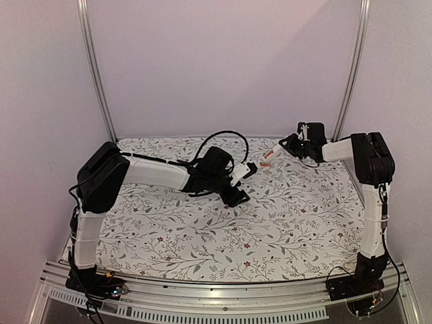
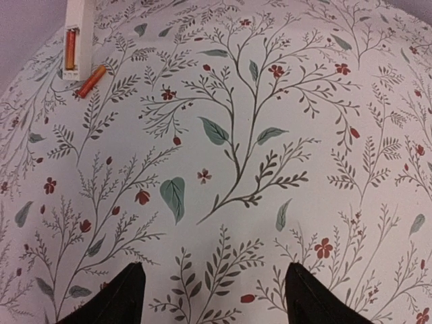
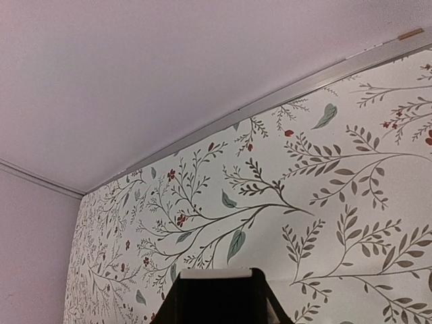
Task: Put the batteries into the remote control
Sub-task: Move the right arm with the battery to the center of the board, then pick up the battery from the center of the board.
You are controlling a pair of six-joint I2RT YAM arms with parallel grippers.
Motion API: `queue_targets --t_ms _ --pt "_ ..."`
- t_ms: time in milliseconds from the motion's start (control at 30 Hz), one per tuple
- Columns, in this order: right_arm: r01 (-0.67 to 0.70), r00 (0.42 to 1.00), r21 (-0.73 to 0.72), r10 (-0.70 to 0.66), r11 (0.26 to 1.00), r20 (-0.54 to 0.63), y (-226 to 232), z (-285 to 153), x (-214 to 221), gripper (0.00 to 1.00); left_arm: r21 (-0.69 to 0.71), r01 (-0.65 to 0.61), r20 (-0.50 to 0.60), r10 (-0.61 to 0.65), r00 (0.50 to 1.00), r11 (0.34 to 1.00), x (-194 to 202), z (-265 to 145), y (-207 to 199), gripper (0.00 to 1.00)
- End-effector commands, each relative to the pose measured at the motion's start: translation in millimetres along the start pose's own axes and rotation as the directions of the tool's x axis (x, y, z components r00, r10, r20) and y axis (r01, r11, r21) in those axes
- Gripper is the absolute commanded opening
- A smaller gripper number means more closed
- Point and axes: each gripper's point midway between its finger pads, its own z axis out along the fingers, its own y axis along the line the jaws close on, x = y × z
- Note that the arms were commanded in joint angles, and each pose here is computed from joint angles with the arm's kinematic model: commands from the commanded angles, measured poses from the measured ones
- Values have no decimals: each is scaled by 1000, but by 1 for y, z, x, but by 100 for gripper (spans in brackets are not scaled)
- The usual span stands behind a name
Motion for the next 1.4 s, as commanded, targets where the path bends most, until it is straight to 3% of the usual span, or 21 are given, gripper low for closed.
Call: queue_targets --t_ms 0,533,733,1067,1367 --pt "-11 993 101 22 995 -114 -31 6 49 0 -47 2 76 2 997 999 -24 -17 18 72" --pt "-15 983 172 47 985 -180 -38 -56 90 0 27 -118 87 116 989 993 -24 5 -12 71" --pt "-20 988 151 44 988 -151 -30 -76 78 0 68 -130 106 122 987 989 -41 27 -42 71" --pt "-86 986 188 111 978 -122 -47 -121 77 0 80 -137 0 138 990 987 -29 74 -73 77" --pt "-104 970 178 140 978 -201 -51 -135 108 0 81 -116 -17 117 993 990 -22 84 -79 79"
